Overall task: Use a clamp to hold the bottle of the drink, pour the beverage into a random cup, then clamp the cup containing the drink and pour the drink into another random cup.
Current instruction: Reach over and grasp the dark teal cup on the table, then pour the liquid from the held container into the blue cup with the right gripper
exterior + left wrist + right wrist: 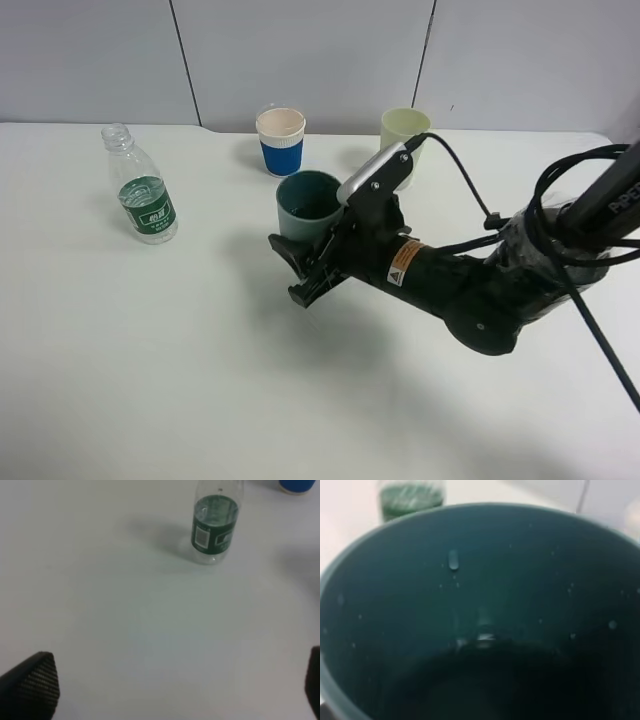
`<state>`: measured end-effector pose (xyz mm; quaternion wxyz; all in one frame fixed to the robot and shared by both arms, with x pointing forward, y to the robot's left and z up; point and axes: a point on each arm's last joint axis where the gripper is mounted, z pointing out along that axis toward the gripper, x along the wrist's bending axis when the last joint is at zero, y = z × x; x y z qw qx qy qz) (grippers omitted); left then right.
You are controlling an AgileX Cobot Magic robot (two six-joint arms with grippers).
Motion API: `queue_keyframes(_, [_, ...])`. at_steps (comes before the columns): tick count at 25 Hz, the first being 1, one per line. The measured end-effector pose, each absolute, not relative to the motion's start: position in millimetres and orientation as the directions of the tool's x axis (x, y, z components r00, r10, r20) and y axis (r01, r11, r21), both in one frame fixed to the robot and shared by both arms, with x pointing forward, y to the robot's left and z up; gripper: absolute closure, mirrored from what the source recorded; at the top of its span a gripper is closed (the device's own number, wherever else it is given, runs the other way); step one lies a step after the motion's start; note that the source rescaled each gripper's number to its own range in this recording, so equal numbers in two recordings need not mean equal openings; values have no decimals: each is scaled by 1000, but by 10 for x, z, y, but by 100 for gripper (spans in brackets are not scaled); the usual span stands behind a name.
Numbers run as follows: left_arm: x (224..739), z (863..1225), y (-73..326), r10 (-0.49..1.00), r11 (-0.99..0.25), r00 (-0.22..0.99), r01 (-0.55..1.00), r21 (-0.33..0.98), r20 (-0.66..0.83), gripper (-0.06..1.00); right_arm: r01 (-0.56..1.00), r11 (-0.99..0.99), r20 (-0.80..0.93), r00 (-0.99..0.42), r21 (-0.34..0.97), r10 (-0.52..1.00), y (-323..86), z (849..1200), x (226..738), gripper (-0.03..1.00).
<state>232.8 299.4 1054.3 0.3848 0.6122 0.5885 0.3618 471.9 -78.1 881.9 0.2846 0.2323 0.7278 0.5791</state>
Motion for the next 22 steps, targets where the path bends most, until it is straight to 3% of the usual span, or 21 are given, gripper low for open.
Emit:
queue_keyframes(9, [2328,10543,2994,999,-11,46,442,897,-10,-6,101,187,-82,-633,977,770,-893,9135,4818,96])
queue_keyframes(22, [2328,10543,2994,999,-11,46,442,897,-10,-6,109,196,-98,-581,974,808,-863,9675,5550,96])
